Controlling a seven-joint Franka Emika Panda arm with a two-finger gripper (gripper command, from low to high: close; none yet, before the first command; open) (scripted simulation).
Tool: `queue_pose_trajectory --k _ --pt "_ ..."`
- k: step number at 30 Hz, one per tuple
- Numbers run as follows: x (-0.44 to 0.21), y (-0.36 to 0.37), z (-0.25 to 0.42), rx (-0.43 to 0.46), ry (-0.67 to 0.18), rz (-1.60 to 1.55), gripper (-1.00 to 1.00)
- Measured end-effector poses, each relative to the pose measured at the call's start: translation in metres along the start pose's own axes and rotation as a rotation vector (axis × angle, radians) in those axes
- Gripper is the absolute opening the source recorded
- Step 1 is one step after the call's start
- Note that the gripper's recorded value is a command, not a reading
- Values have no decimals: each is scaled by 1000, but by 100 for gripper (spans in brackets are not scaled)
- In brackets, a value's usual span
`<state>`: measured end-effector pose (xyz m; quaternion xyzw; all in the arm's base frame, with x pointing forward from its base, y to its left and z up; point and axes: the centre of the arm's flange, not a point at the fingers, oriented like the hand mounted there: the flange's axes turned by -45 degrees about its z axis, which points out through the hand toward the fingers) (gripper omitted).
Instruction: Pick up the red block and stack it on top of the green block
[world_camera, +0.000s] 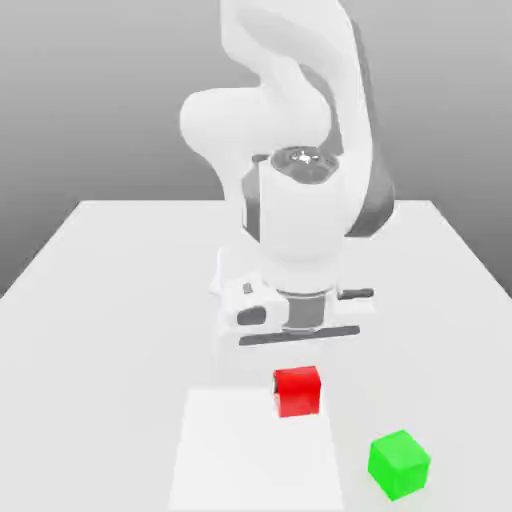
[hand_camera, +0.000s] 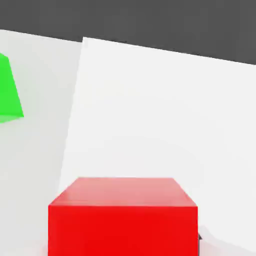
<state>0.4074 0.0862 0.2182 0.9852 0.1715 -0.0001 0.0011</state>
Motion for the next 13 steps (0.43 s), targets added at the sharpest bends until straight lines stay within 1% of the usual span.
queue_pose_trajectory --k 5,9,10,13 --pt "56 -60 -22 2 0 -355 -100" --pt "66 -68 17 3 0 -407 -100" --pt "66 -68 29 2 0 -409 100" --pt "66 -68 29 2 0 -409 100"
